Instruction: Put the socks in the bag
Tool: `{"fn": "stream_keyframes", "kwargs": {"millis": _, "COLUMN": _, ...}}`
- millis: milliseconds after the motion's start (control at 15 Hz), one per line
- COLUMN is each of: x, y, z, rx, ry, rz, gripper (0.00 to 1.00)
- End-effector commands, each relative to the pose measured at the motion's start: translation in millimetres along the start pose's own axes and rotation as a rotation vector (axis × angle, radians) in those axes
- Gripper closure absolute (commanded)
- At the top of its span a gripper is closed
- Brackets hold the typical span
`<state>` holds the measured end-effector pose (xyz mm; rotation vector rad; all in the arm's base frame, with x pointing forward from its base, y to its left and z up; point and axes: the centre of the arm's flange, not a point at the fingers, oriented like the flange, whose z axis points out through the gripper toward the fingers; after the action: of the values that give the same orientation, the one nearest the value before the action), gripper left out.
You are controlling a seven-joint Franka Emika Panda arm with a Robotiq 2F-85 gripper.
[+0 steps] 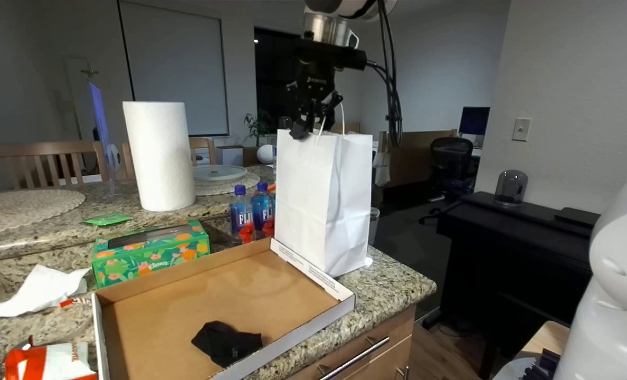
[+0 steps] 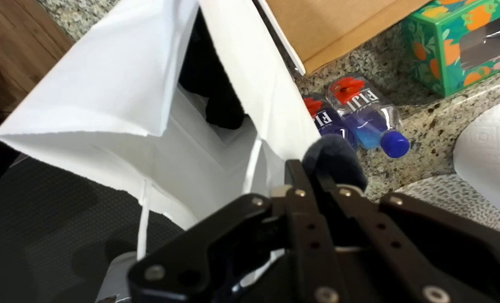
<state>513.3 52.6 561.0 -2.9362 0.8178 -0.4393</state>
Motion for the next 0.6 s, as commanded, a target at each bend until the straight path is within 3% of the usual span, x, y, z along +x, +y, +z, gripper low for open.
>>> {"fn": "stream_keyframes", "kwargs": {"millis": 0, "x": -12.7, "y": 4.9, "z": -10.3, "rx": 0.002, "ry": 0.042, "rz": 0.020, "gripper": 0.92}}
{"fn": "stream_keyframes", "kwargs": {"millis": 267, "x": -16.2, "y": 11.5, "z": -38.8, "rx": 0.055, "ry": 0.073, "rz": 0.016, "gripper": 0.92}}
{"fn": "stream_keyframes", "kwargs": {"millis": 533, "x": -13.9, "y": 27.4, "z": -72.3, "rx": 0.157, "ry": 0.078, "rz": 0.033, "gripper": 0.93}}
